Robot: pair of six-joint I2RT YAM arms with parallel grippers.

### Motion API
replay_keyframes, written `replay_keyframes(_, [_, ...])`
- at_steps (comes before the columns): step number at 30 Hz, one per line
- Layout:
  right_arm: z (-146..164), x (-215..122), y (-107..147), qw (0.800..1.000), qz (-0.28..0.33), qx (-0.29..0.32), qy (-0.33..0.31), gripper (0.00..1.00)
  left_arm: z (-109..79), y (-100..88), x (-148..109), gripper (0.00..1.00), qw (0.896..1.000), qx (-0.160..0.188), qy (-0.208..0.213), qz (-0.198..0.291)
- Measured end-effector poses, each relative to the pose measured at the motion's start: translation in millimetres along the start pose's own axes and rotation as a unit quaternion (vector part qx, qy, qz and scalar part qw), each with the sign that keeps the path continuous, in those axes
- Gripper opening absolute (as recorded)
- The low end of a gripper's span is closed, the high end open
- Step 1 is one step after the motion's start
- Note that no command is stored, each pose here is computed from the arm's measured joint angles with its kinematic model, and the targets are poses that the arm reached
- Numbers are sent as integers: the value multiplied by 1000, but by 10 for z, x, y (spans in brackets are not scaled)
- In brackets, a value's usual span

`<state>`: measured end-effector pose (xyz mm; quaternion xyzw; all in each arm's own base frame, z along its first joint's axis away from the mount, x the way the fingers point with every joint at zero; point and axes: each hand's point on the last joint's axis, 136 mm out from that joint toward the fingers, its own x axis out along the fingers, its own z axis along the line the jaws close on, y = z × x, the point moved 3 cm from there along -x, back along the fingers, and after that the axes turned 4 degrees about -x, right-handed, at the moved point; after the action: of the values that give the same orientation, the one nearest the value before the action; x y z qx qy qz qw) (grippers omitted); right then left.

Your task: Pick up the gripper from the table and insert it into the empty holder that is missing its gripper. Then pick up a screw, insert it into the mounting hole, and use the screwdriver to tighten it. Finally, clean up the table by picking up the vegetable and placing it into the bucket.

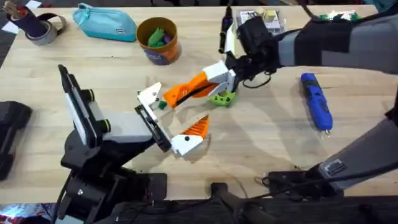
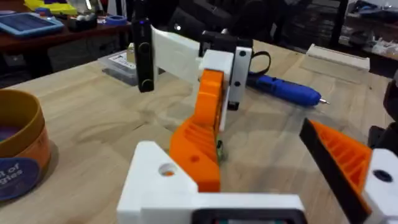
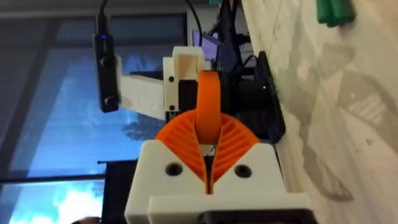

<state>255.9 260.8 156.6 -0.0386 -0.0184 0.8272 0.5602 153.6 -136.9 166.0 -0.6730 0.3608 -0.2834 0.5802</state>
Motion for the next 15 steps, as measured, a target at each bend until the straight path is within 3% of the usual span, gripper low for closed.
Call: replay_keyframes(15, [155,86,51,1000,13,-26,-2,9,0,0,0,995,1000,0,0,0])
